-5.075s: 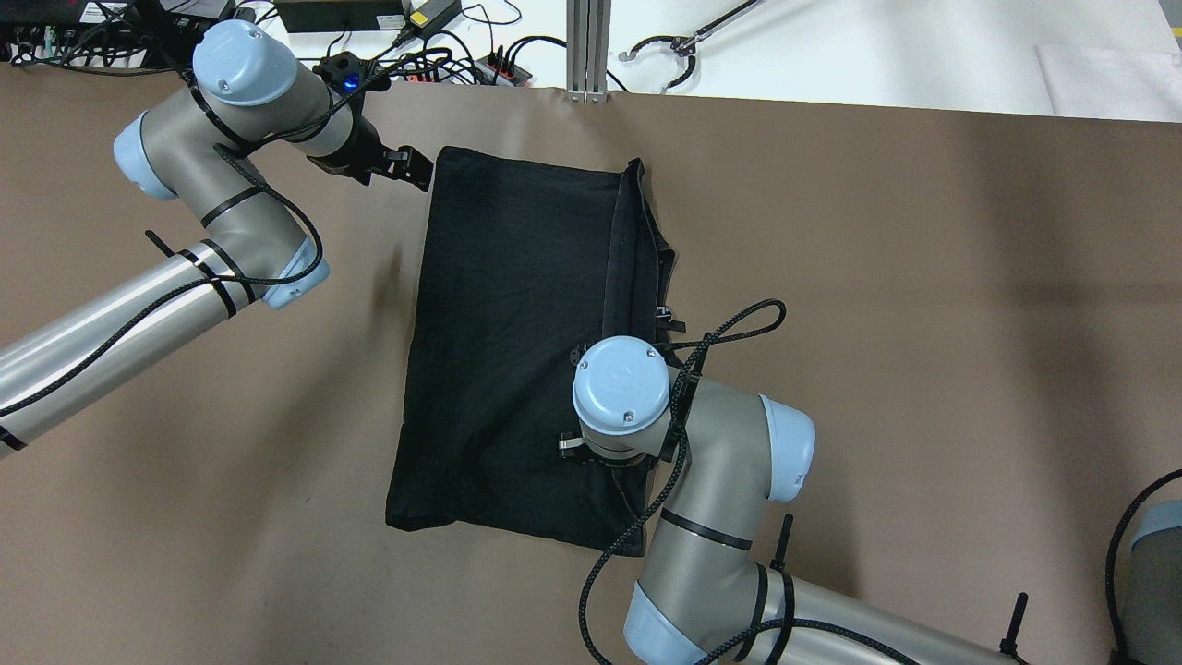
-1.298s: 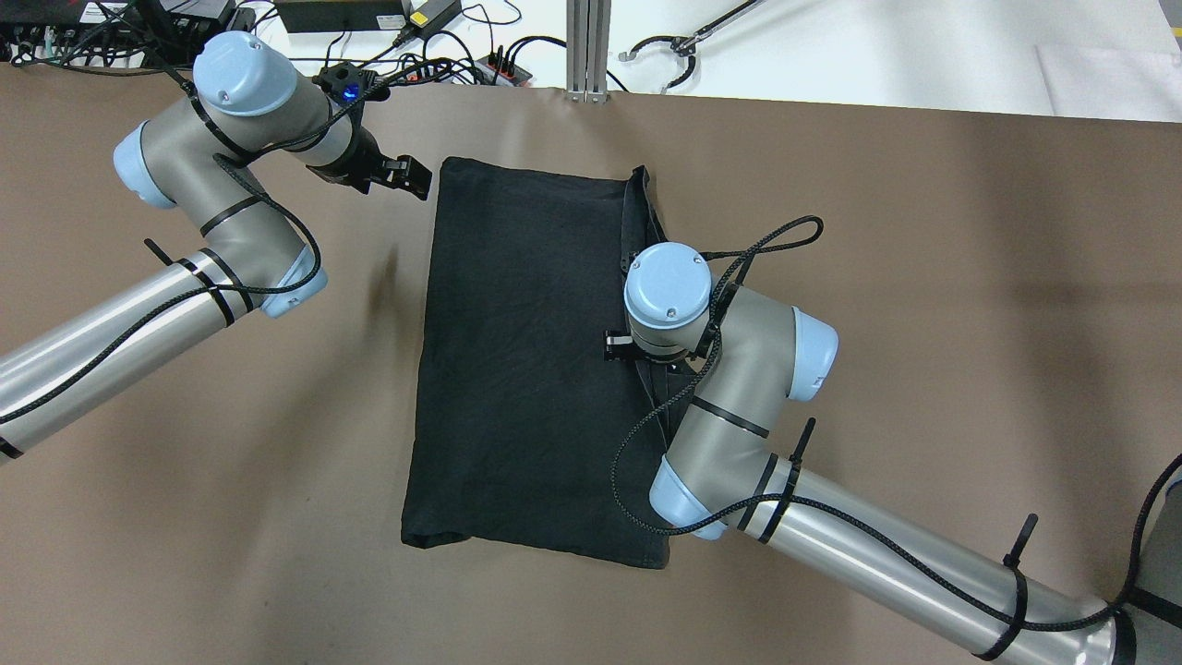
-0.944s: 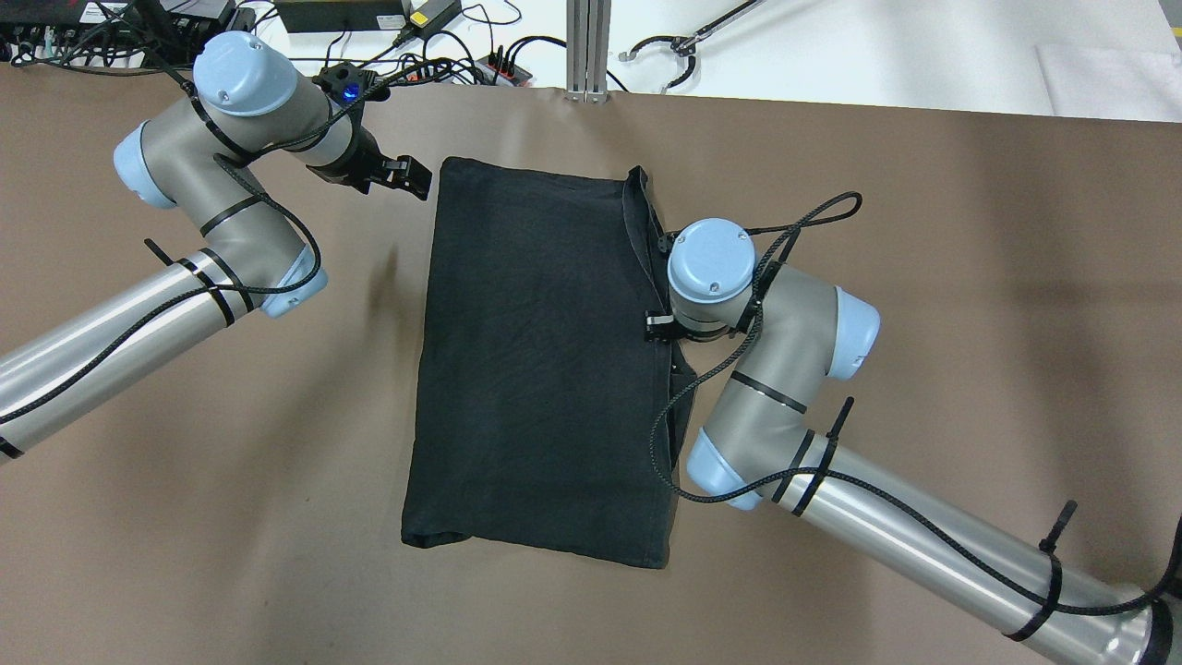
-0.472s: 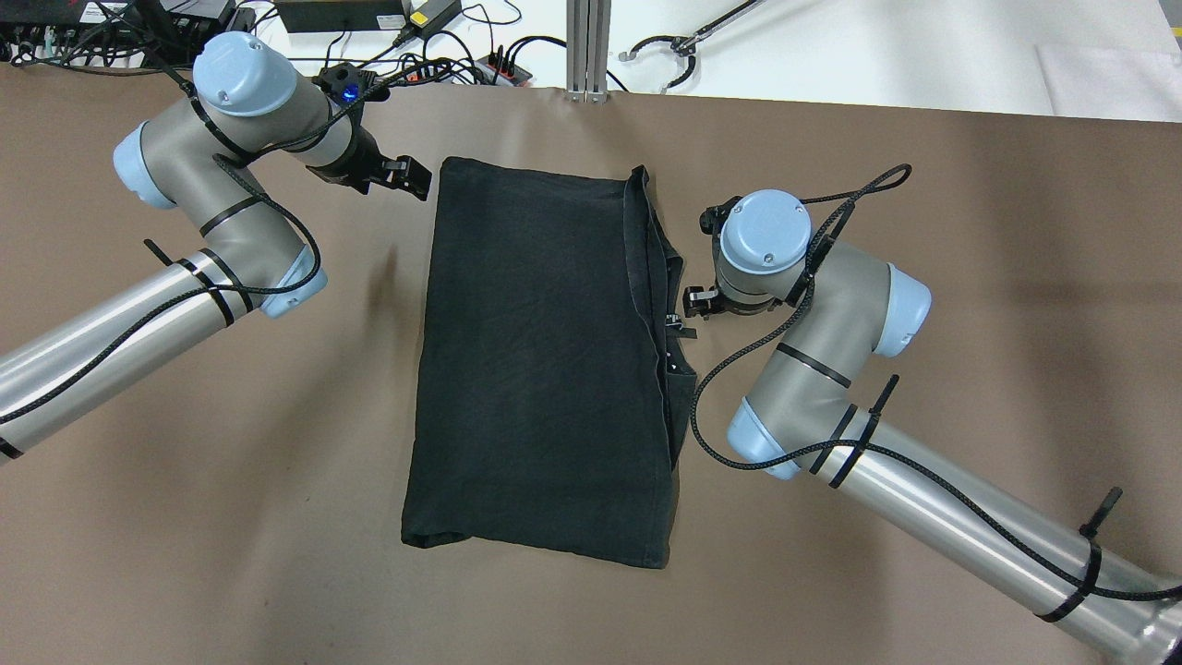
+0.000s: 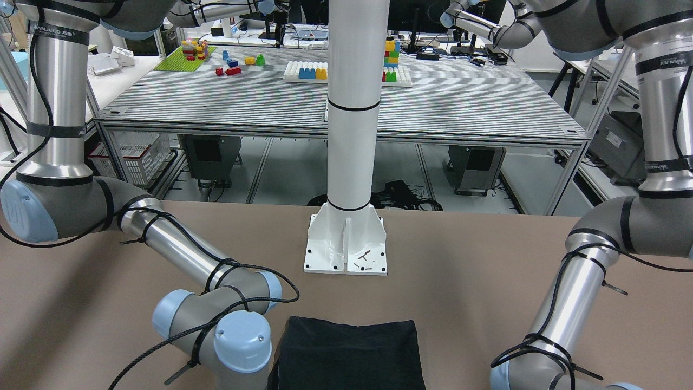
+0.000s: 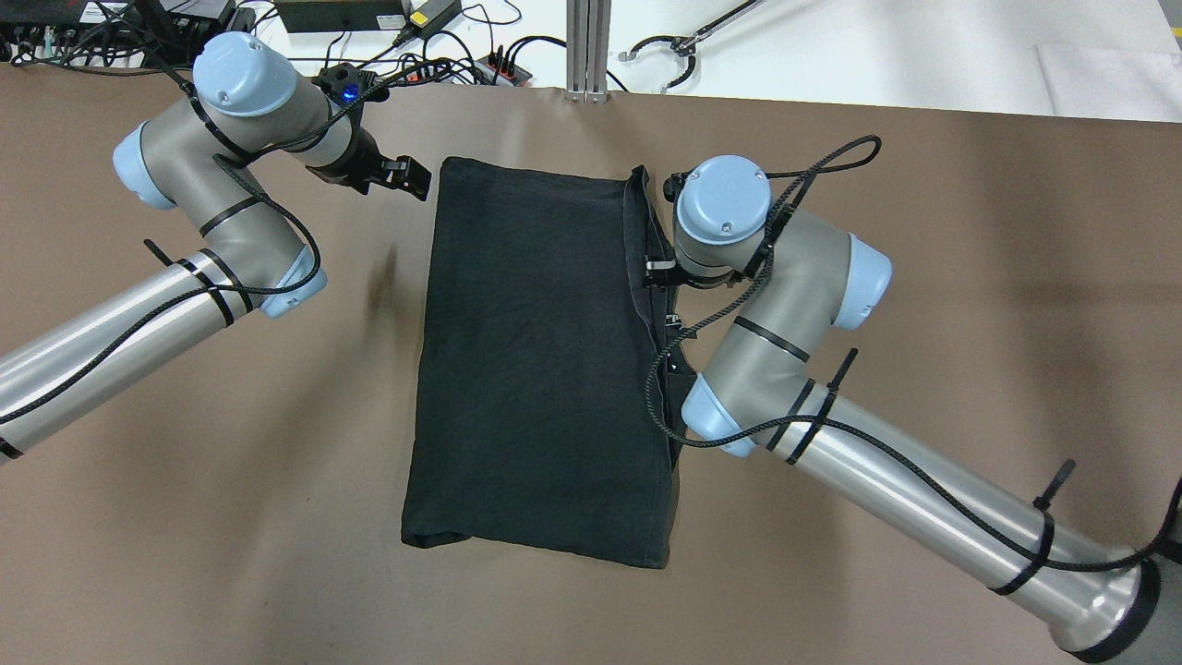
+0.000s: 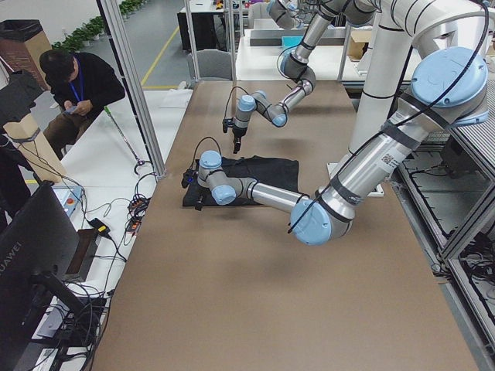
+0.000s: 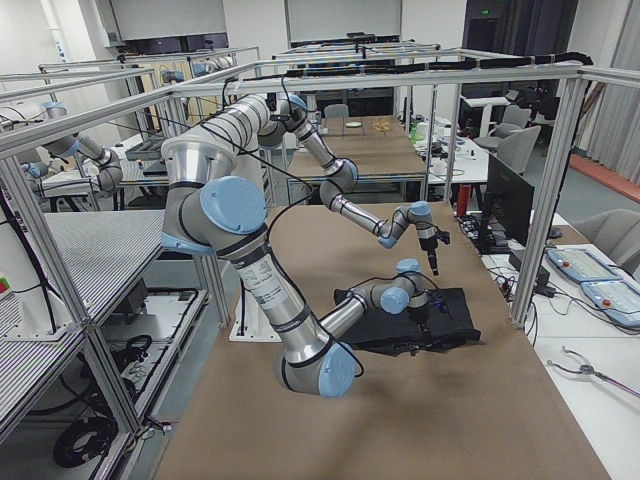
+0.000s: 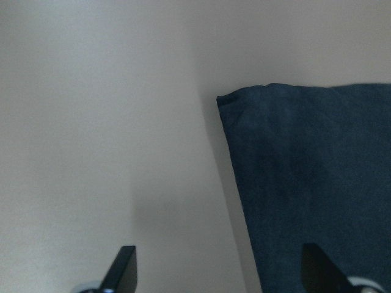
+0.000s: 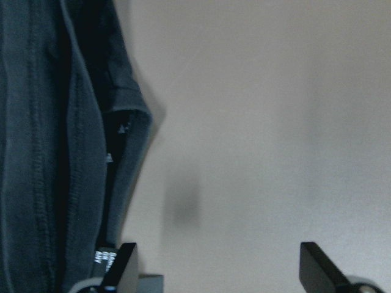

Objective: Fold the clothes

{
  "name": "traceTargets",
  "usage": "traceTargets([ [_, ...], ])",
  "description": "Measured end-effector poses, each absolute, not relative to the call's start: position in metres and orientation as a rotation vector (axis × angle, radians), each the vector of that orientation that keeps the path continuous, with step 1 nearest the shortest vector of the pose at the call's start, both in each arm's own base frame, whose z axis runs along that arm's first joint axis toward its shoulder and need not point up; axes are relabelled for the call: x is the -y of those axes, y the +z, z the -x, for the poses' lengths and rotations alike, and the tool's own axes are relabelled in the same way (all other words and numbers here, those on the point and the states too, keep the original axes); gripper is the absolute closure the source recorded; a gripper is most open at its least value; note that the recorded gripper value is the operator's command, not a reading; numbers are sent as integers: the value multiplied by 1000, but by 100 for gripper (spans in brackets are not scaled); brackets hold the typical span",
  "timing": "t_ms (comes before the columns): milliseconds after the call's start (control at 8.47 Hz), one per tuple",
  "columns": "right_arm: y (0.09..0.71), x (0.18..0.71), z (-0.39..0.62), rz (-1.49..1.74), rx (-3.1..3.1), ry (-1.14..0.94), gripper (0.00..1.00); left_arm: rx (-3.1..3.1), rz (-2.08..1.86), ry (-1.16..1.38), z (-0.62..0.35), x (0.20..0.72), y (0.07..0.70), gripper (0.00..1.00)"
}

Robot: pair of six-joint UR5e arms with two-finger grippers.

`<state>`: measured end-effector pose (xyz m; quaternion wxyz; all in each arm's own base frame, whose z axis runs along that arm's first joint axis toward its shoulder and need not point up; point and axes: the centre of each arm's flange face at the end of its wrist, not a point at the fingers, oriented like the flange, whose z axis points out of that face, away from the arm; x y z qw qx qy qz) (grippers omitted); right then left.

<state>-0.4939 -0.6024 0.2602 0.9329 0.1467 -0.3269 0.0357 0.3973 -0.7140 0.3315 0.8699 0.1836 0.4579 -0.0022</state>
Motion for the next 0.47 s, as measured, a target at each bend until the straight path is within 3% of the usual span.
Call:
traceTargets([
  [472, 218, 602, 553, -239, 687, 144, 7, -958, -384, -5, -397, 714, 331, 5],
])
